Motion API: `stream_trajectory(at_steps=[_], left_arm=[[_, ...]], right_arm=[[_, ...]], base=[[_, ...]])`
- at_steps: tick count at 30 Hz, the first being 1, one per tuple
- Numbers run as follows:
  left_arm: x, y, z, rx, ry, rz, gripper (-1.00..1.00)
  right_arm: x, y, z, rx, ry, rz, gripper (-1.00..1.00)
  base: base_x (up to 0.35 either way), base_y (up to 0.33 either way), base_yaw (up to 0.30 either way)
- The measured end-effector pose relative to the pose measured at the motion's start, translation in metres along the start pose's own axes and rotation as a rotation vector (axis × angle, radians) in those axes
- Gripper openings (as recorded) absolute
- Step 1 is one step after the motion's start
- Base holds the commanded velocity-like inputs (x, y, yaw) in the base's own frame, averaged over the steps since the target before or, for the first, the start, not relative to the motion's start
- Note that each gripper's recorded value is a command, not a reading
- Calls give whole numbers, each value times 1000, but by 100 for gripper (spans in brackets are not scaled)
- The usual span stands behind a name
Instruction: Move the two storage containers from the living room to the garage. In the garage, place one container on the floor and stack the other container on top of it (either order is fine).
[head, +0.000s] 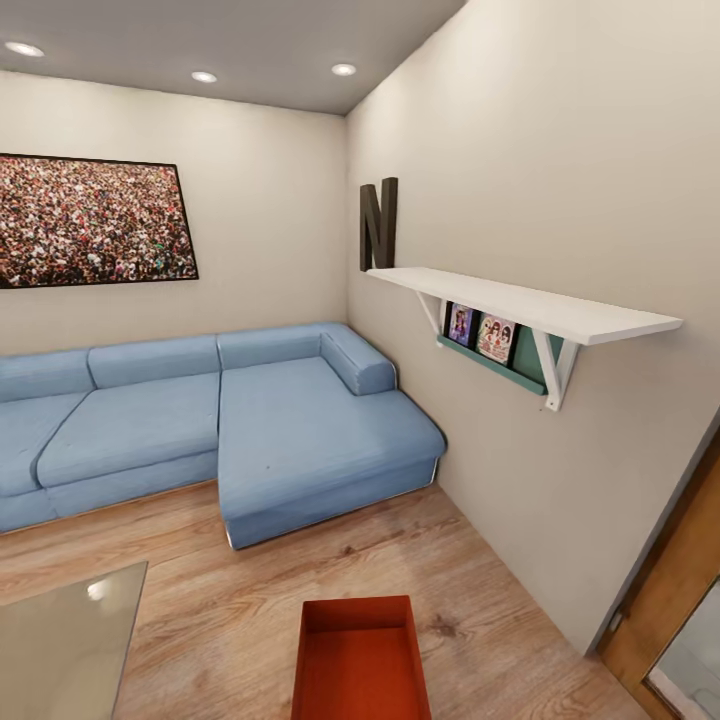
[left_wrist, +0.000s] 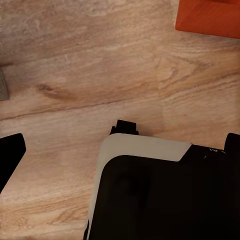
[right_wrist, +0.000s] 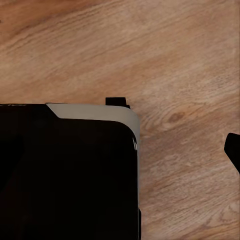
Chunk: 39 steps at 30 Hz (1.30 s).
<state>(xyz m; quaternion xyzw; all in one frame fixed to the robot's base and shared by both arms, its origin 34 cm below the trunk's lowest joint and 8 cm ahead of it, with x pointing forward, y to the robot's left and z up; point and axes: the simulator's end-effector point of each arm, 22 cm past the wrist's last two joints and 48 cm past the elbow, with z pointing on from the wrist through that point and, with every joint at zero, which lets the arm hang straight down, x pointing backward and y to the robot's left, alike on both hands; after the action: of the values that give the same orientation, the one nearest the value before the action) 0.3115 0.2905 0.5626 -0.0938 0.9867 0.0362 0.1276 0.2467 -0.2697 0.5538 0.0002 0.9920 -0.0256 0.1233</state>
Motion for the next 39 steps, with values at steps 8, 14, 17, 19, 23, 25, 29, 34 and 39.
stream_trajectory(at_steps=[8,14,17,19,23,25,29,34,39], left_arm=[[0,0,0,-1,0,0,100],[0,0,0,-1,0,0,100],[0,0,0,-1,0,0,100],[0,0,0,-1,0,0,100],[0,0,0,-2,0,0,100],[0,0,0,-2,0,0,100],[0,0,0,-2,0,0,100],[0,0,0,-2,0,0,100],[0,0,0,-2,0,0,100]], right_arm=[[0,-1,0,5,0,0,100],[0,-1,0,6,0,3,100],[0,0,0,6,0,3,100],[0,0,0,6,0,2,100],[0,0,0,5,0,2,100],[0,0,0,4,0,1,100],[0,1,0,3,0,0,100],[0,2,0,1,0,-2,100],[0,0,0,3,0,-3,100]], base=[[0,3,-27],[0,0,-107],[0,-36,-8],[0,-105,-3],[0,-29,-1],[0,-9,0],[0,-4,0],[0,-1,82],[0,0,162]])
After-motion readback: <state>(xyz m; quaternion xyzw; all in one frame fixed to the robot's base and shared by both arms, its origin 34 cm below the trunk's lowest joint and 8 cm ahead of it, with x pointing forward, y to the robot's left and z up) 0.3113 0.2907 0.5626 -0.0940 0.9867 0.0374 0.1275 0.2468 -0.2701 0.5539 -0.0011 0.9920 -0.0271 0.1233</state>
